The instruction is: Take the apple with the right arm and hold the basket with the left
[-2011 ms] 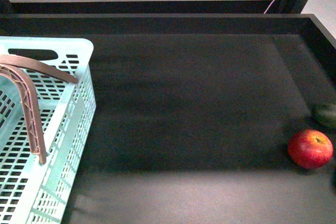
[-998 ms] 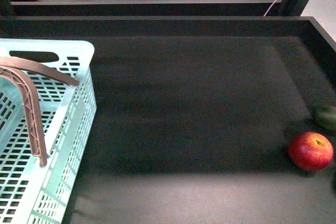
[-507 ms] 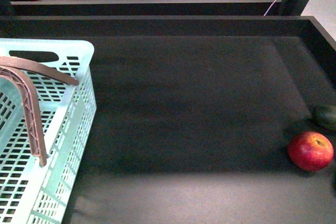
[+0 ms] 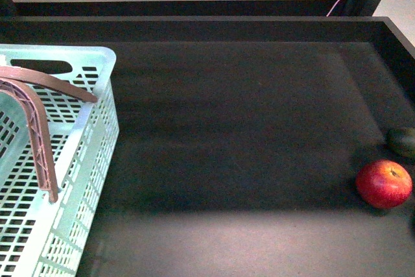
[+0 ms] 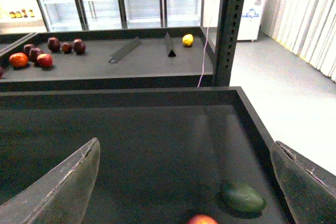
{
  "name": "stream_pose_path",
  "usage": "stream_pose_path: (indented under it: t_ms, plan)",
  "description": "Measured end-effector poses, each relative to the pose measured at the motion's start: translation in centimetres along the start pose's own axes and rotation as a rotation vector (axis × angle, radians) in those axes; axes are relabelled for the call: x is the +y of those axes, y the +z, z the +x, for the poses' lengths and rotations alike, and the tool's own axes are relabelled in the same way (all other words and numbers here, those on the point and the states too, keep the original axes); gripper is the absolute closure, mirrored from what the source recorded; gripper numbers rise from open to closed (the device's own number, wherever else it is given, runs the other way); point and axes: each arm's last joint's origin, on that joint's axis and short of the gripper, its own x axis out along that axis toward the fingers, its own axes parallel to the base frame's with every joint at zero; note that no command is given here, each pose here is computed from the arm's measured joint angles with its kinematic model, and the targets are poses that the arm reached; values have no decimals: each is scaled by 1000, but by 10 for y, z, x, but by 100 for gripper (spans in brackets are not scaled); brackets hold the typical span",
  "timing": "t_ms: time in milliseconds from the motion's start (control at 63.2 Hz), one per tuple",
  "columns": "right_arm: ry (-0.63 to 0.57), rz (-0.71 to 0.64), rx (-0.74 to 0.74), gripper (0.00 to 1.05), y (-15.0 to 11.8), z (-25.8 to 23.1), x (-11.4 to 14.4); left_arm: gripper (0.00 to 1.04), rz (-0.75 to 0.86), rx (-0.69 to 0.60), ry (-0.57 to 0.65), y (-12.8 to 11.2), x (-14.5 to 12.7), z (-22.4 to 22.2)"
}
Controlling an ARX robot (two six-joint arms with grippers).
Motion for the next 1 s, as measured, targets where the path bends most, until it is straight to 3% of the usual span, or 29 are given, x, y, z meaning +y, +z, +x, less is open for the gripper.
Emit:
stream_pose_path:
  t_ms: [95, 412, 570, 998]
  plan:
    - [0, 0, 0, 9, 0, 0, 0, 10, 4, 1, -3, -1, -3, 3]
    - [0, 0, 0, 9, 0, 0, 0, 66, -16, 19, -2, -5, -7, 4]
    - [0, 0, 0, 9, 0, 0, 0, 89, -81, 40, -26, -6, -12, 0]
    - [0, 0, 0, 9, 0, 0, 0, 90, 74, 142, -85, -30, -33, -26]
